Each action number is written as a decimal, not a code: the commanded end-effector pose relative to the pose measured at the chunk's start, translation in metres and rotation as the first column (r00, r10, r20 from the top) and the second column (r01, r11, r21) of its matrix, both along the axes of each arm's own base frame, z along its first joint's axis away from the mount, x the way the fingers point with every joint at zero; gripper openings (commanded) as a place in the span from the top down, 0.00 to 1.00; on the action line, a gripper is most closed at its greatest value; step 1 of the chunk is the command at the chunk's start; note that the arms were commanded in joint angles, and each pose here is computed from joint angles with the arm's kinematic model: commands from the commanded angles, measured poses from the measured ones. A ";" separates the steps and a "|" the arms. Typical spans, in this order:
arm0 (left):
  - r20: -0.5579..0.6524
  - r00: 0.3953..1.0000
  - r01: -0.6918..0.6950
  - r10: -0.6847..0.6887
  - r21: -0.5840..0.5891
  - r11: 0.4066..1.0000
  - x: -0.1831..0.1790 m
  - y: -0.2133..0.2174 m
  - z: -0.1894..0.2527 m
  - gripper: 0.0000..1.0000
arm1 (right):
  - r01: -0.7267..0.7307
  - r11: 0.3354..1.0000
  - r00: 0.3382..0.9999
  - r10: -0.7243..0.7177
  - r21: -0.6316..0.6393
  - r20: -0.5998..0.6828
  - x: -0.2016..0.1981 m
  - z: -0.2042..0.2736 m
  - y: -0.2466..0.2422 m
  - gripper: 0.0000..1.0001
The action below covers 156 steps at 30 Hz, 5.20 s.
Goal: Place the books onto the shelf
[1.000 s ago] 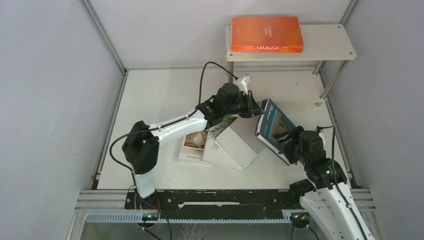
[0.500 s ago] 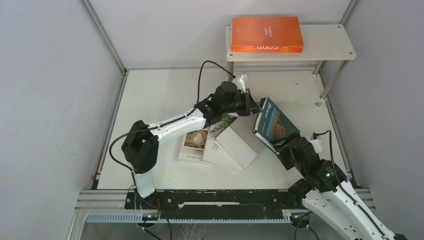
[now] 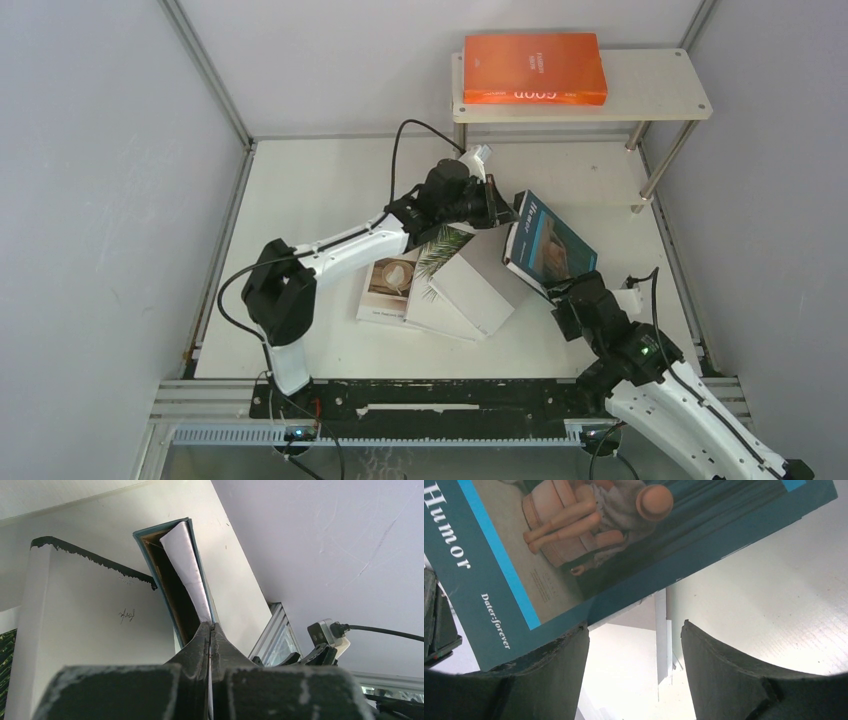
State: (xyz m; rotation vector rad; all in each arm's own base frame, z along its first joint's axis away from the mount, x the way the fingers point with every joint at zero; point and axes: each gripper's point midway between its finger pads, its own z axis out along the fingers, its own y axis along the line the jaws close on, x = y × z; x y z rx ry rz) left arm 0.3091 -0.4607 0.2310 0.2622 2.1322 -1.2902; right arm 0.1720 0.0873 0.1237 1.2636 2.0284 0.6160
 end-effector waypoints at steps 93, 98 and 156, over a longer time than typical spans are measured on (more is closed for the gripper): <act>-0.204 0.979 -0.003 -0.015 -0.085 0.996 -0.049 0.066 -0.034 0.38 | 0.345 0.873 0.830 -0.456 0.346 0.323 0.032 0.024 -0.051 1.00; -0.255 0.967 -0.009 -0.016 -0.097 0.995 -0.053 0.066 -0.047 0.30 | 0.341 0.873 0.830 -0.453 0.347 0.325 0.032 0.027 -0.051 1.00; -0.255 0.966 -0.032 -0.038 -0.265 0.964 -0.028 0.015 -0.012 1.00 | 0.198 0.959 0.903 -0.259 0.203 0.344 0.039 0.039 -0.034 0.46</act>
